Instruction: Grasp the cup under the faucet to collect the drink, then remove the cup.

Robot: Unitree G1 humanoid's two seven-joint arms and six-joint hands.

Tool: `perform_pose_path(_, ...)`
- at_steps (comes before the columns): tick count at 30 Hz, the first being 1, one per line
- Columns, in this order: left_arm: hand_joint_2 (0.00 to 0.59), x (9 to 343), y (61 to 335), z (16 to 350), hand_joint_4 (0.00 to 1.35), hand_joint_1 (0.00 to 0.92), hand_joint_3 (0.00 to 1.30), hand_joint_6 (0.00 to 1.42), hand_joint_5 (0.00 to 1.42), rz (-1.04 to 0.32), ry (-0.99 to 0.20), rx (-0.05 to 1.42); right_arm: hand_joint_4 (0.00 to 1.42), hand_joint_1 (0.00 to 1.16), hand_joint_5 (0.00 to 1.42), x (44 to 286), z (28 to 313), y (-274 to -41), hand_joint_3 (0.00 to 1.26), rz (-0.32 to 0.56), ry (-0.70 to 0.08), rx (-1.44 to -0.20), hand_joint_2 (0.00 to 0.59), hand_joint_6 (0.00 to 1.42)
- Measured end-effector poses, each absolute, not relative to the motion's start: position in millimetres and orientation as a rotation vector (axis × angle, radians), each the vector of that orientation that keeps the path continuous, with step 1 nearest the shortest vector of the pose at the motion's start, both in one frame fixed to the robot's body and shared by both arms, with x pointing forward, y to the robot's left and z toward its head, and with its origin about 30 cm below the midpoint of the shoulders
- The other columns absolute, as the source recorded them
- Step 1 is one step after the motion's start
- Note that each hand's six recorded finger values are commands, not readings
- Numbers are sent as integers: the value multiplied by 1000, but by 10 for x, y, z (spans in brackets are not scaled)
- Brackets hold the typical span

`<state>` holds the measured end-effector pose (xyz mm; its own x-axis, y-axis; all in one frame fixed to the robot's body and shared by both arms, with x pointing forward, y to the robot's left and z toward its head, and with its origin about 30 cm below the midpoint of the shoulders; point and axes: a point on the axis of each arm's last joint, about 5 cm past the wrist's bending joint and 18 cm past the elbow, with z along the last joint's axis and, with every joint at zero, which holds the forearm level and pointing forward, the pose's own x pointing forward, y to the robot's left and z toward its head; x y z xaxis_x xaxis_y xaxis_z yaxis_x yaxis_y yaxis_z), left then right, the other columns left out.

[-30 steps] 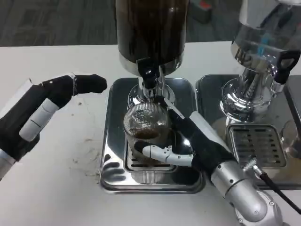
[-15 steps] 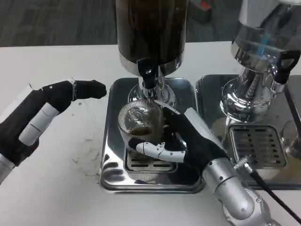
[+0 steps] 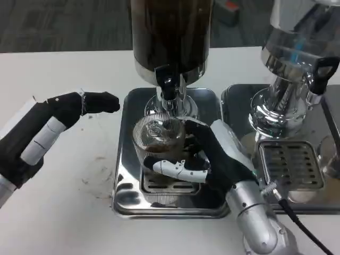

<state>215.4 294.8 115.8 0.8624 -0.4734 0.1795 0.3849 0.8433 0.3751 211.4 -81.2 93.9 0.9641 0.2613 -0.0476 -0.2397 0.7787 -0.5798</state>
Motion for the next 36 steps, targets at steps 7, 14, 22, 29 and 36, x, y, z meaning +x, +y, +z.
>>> perform_pose_path(7, 108, 2153, 2949, 1158, 386, 0, 450, 207, 307, -452, -273, 336, 525, 653, 608, 2063, 902, -776, 491, 232, -61, -630, 217, 590)
perform_pose_path(14, 107, 2151, 2950, 1157, 396, 0, 450, 218, 318, -451, -272, 336, 581, 666, 677, 2014, 867, -748, 533, 196, -76, -631, 223, 699)
perform_pose_path(22, 107, 2151, 2950, 1157, 396, 0, 445, 223, 322, -451, -271, 337, 610, 667, 728, 1963, 824, -745, 561, 153, -86, -630, 223, 759)
perform_pose_path(29, 107, 2150, 2951, 1154, 396, 0, 442, 226, 322, -451, -269, 337, 627, 690, 748, 1927, 792, -758, 570, 116, -96, -642, 218, 800)
perform_pose_path(36, 107, 2146, 2959, 1133, 396, 0, 442, 226, 322, -447, -258, 332, 629, 685, 758, 1915, 784, -790, 571, 104, -106, -666, 214, 818)
